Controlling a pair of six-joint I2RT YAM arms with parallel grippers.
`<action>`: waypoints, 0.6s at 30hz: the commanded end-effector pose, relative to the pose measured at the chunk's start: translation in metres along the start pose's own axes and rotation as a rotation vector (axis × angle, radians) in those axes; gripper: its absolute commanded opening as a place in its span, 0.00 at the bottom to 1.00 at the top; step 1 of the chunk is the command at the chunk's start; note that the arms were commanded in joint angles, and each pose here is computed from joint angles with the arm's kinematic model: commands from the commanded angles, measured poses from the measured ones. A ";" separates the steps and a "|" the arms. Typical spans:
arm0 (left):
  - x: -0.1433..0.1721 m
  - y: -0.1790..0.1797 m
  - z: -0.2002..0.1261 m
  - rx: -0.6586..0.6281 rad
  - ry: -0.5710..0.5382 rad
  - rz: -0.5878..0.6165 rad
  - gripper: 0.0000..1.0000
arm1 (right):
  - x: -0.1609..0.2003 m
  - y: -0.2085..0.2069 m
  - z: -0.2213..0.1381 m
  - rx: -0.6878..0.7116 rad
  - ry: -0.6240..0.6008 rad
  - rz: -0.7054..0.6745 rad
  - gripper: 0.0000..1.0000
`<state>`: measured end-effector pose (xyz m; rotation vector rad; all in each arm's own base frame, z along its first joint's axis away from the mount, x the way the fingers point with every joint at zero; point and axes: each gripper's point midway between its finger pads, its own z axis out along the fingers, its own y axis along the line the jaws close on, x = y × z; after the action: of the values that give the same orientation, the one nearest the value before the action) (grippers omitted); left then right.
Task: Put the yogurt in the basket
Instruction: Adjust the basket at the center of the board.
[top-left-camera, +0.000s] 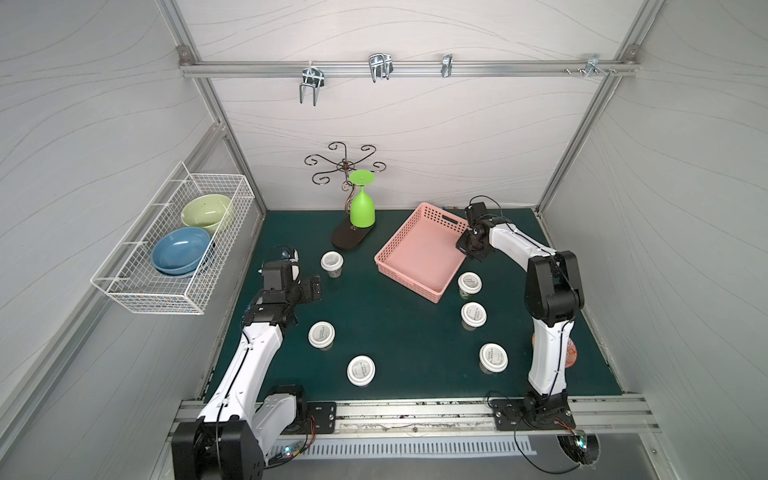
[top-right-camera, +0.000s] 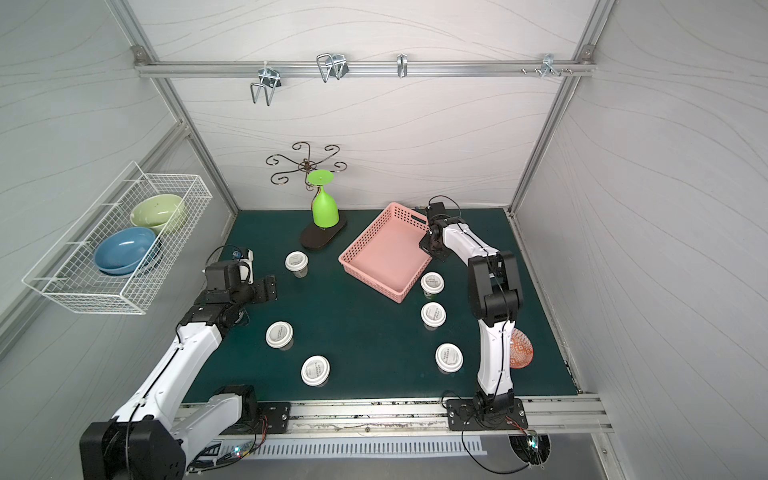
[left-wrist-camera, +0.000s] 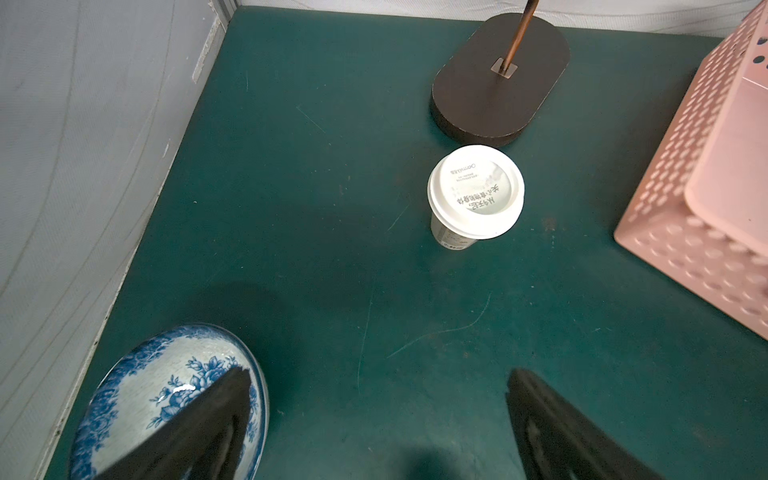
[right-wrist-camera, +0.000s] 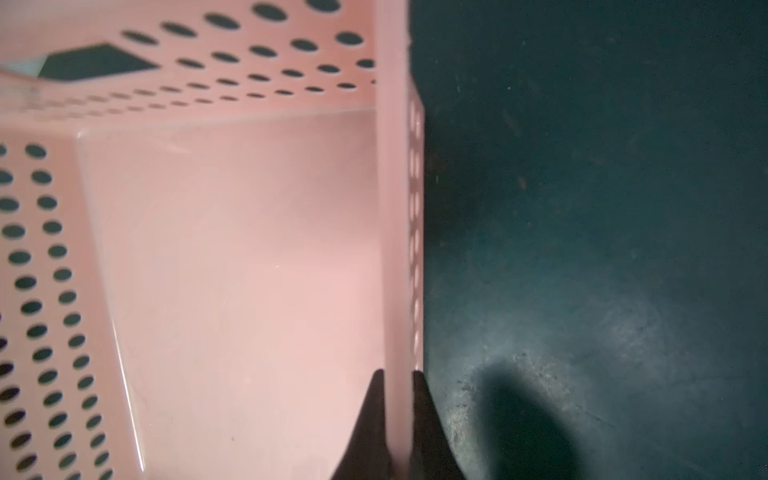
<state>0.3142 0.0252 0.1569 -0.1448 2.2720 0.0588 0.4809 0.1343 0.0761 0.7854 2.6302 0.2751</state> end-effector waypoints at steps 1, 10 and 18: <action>-0.016 -0.001 -0.005 0.010 -0.067 -0.008 0.99 | -0.013 0.011 -0.032 -0.070 -0.035 0.059 0.00; -0.019 0.000 -0.009 0.005 -0.081 -0.007 0.99 | -0.011 0.027 -0.080 -0.182 -0.039 0.079 0.00; -0.023 0.001 -0.011 -0.002 -0.087 -0.018 0.99 | 0.008 0.020 -0.125 -0.230 -0.026 -0.043 0.00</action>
<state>0.3133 0.0252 0.1629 -0.1474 2.2515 0.0573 0.4503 0.1388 0.1727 0.7481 2.5135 0.4868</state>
